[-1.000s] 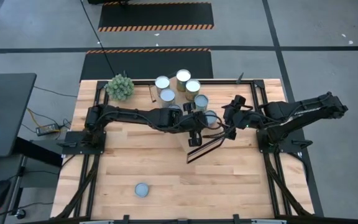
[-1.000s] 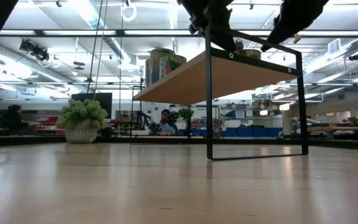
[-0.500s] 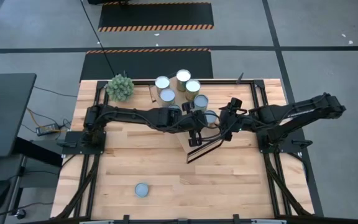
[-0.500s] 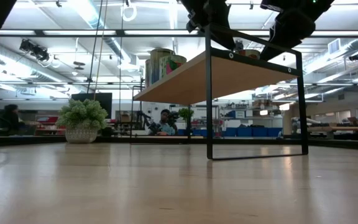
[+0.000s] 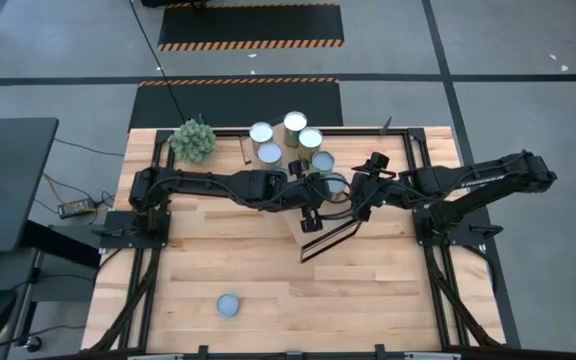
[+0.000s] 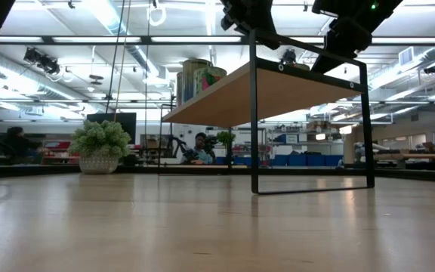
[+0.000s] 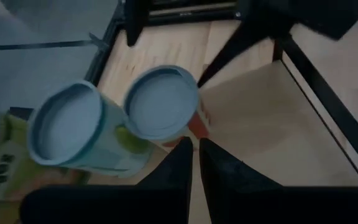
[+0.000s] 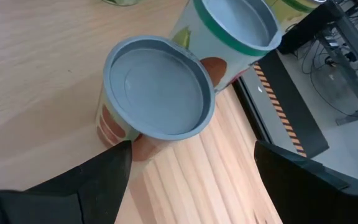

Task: Pick and place cans onto a shelf
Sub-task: Put the white-pink can on the shelf

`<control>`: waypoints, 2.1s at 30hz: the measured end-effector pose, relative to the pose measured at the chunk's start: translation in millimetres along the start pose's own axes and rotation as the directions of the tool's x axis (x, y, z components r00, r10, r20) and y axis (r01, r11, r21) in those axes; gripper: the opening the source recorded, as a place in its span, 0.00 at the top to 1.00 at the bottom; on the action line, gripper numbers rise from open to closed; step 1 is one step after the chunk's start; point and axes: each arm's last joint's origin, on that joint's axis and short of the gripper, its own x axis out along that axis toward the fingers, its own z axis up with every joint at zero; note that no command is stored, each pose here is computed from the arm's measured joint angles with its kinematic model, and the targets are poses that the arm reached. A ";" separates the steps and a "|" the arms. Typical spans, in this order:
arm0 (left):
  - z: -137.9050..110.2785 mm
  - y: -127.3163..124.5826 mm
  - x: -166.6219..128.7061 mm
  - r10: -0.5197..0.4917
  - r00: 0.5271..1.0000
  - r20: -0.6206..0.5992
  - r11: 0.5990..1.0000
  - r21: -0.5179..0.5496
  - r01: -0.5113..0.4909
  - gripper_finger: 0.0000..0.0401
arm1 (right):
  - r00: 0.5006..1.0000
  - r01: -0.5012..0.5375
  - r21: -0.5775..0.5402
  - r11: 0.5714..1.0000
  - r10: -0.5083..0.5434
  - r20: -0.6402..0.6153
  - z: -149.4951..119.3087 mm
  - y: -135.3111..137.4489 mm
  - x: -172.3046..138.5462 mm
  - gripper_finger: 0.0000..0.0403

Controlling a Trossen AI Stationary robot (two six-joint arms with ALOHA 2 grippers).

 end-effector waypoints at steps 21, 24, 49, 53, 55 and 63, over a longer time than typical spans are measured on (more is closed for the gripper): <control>-9.5 9.7 -15.5 0.053 0.993 -0.108 0.997 0.056 -0.047 0.91 | 0.998 -0.043 -0.005 0.999 0.043 0.038 2.4 5.8 -5.0 0.14; -10.2 9.8 -15.7 0.053 0.992 -0.114 0.997 0.062 -0.046 0.91 | 0.999 -0.017 -0.012 1.000 0.018 0.051 3.5 6.6 -5.6 0.14; -3.8 27.2 -44.2 0.166 0.984 -0.065 0.984 0.082 -0.160 0.91 | 0.996 0.004 -0.079 0.997 0.004 0.091 15.0 7.0 10.7 0.14; -3.3 27.8 -45.5 0.166 0.984 -0.061 0.984 0.079 -0.161 0.91 | 0.996 0.007 -0.078 0.997 0.000 0.090 15.1 5.9 11.4 0.14; -3.5 27.7 -45.6 0.166 0.984 -0.062 0.984 0.080 -0.161 0.91 | 0.996 0.009 -0.077 0.997 -0.002 0.089 15.1 5.4 11.7 0.14; -6.1 17.9 -50.4 -0.061 0.994 -0.089 0.996 0.064 0.067 0.91 | 0.994 -0.022 -0.095 0.995 0.032 0.107 14.2 9.4 2.2 0.14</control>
